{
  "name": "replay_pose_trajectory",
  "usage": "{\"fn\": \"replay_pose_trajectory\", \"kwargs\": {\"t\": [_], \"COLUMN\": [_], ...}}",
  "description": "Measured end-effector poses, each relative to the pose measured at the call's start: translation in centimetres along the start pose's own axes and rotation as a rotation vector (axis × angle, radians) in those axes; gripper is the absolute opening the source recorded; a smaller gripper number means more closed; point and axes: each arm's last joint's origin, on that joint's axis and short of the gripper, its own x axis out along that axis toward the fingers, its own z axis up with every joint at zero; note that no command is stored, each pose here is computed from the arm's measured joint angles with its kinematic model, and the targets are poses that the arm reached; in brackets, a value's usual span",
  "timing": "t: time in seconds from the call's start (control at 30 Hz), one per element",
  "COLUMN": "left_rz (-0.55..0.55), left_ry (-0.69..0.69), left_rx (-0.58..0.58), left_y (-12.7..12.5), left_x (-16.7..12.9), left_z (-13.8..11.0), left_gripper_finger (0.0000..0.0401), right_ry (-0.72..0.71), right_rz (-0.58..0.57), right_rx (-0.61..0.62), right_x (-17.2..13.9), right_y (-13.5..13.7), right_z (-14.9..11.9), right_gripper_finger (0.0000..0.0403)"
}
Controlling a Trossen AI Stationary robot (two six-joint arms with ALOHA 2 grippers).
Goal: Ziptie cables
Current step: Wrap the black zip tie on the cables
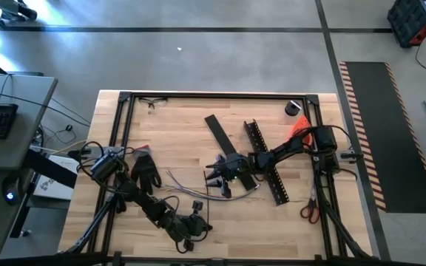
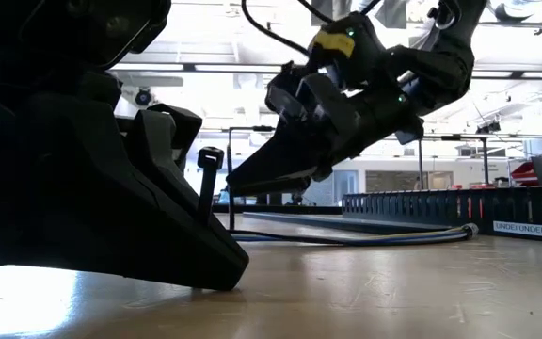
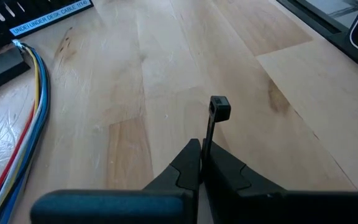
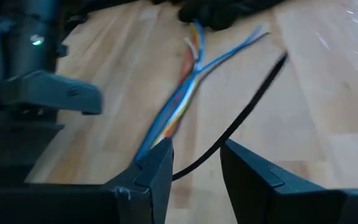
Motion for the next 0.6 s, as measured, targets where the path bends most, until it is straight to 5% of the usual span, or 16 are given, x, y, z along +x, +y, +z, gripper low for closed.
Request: {"fn": "replay_pose_trajectory", "kwargs": {"t": [0.2,0.4,0.6], "left_rz": [-0.001,0.006,0.004], "left_ry": [-0.006,-0.014,-0.034], "left_rx": [-0.004,-0.008,-0.026], "left_y": [0.0,0.0,0.0], "left_x": [0.0,0.0,0.0], "left_z": [0.1,0.1,0.4], "left_gripper_finger": [0.0000,0.0000,0.0000], "right_ry": [-0.008,-0.024,-0.027], "right_rz": [-0.073,-0.114,-0.162], "right_rx": [-0.082,-0.144,-0.180], "right_x": [0.3,0.5,0.6], "right_y": [1.4,2.6,3.6], "right_z": [-0.3,-0.5,-0.8], "right_gripper_finger": [0.0099,0.0014,0.0001]}}
